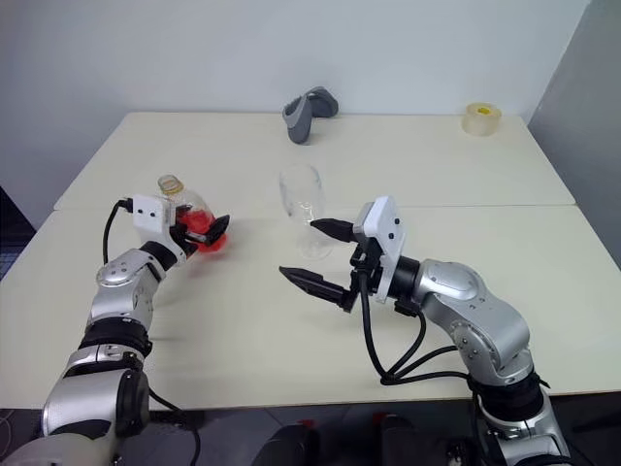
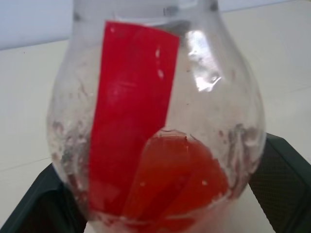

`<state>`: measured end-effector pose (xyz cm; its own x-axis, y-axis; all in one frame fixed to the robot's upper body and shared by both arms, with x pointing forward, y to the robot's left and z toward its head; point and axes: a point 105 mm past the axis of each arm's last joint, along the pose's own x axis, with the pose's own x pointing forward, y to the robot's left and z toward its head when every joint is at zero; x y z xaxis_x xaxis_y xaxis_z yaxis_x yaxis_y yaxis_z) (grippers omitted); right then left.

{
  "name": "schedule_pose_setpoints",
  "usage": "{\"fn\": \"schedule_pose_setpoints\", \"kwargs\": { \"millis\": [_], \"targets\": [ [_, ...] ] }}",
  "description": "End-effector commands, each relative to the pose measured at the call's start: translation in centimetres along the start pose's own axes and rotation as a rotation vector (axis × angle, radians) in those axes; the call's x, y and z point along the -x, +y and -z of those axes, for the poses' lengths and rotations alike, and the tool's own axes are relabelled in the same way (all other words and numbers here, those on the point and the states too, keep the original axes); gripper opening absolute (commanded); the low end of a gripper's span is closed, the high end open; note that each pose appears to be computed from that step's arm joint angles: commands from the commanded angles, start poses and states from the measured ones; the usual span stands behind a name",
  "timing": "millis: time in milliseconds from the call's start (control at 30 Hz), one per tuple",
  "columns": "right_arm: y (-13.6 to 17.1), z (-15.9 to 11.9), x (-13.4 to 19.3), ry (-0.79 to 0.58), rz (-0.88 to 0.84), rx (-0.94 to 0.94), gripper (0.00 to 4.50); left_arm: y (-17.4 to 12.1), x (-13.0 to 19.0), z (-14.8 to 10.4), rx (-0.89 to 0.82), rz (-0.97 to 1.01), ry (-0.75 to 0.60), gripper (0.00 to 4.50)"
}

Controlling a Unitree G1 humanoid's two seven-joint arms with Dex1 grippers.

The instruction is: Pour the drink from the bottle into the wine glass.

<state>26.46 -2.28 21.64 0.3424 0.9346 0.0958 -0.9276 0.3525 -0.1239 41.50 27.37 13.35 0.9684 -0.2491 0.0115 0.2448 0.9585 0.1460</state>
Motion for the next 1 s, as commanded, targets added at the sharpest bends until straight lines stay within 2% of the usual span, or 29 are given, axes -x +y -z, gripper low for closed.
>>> {"fn": "schedule_pose_setpoints", "kwargs": {
  "millis": [33, 300, 467, 733, 867, 1000],
  "targets": [
    [0.2, -1.7, 0.2, -0.046, -0.003, 0.05, 4.5, -0.1, -0.5, -1.3, -0.019, 0.011, -0.046, 4.3],
    [0.0, -1.7, 0.1, -0.049, 0.003, 0.049, 4.5, 0.4, -0.4, -1.6, -0.01, 0.01, -0.055, 2.24],
    [-0.2, -1.6, 0.0, -0.051, 0.006, 0.049, 4.5, 0.6, -0.4, -2.0, -0.015, 0.01, -0.061, 1.5],
    [-0.8, -1.6, -0.1, -0.051, 0.03, 0.07, 4.5, -0.3, -1.0, -4.8, -0.071, 0.071, -0.095, 1.18],
    [-1.7, -2.2, -0.2, -0.07, 0.072, 0.081, 4.5, -1.6, -1.4, -6.9, -0.146, 0.144, -0.108, 1.15],
    [-2.6, -3.0, -0.4, -0.083, 0.09, 0.106, 4.5, -3.9, -2.1, -9.2, -0.3, 0.273, -0.118, 1.14]
  ]
}}
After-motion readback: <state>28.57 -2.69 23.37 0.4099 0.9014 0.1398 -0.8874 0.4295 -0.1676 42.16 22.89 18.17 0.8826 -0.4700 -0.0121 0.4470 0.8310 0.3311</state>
